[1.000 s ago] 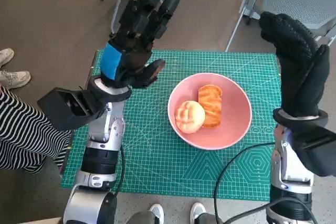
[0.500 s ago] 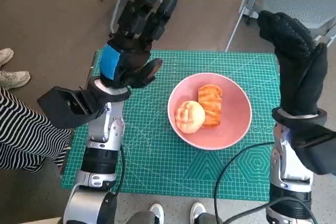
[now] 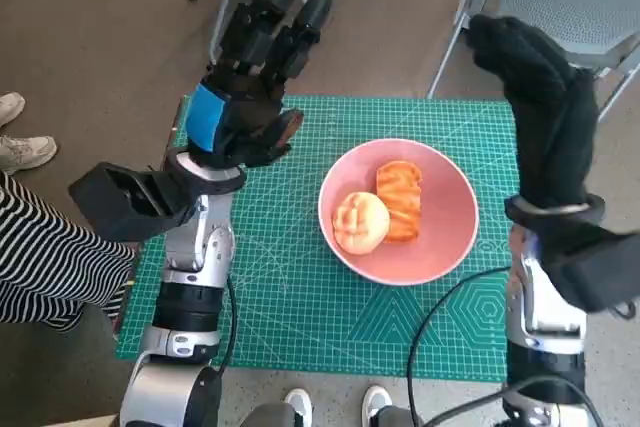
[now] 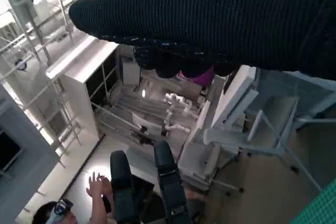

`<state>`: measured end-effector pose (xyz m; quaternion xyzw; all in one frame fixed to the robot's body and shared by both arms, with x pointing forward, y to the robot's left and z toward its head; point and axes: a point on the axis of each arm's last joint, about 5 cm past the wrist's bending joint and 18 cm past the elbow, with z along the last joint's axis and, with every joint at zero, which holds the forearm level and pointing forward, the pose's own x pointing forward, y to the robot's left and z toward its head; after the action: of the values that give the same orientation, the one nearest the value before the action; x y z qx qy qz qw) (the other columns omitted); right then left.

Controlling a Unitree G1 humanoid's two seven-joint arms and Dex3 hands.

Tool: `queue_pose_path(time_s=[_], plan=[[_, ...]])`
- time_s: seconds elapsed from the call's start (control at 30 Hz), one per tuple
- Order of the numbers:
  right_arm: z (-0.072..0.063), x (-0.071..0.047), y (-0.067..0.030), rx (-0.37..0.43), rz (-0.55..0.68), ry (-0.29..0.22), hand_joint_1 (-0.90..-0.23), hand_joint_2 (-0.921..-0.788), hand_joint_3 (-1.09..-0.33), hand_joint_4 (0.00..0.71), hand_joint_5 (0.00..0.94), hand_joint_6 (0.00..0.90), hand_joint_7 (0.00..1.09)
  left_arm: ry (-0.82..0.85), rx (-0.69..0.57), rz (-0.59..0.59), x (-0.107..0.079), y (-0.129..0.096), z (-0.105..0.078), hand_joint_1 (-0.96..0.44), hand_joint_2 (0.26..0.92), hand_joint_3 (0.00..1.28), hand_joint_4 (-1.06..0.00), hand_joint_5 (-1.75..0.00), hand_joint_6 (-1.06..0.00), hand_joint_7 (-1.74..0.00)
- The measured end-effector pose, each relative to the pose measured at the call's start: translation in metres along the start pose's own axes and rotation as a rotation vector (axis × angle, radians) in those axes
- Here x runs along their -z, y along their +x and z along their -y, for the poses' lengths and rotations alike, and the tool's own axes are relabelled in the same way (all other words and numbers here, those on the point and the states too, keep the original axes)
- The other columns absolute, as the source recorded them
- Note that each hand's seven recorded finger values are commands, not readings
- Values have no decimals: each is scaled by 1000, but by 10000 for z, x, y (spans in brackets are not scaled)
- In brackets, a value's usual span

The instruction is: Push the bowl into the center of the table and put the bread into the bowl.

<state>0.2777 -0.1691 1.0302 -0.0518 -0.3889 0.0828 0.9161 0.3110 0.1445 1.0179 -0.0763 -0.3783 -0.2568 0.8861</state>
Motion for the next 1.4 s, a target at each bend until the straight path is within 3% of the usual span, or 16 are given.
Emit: queue_pose_path(time_s=[0.5, 0.63, 0.97, 1.4], plan=[[-19, 61, 19, -10, -19, 7, -797, -921, -690, 198, 0, 78, 544, 17, -6, -12, -7, -55, -29, -656, 921, 425, -145, -26, 1, -431], [-19, 68, 28, -20, -20, 11, -794, -921, -695, 196, 0, 94, 557, 21, 7, -16, -13, -76, -46, -637, 921, 380, -119, -12, 1, -297], [0, 70, 27, -21, -23, 19, -804, -921, -678, 207, 6, 124, 578, 45, 16, -41, -25, -188, -114, -631, 921, 349, -95, -1, 1, -190], [-50, 70, 33, -22, -8, 67, -800, -921, -675, 234, 16, 136, 585, 71, -39, -25, -54, -253, -127, -640, 921, 298, -127, -11, -11, -304]])
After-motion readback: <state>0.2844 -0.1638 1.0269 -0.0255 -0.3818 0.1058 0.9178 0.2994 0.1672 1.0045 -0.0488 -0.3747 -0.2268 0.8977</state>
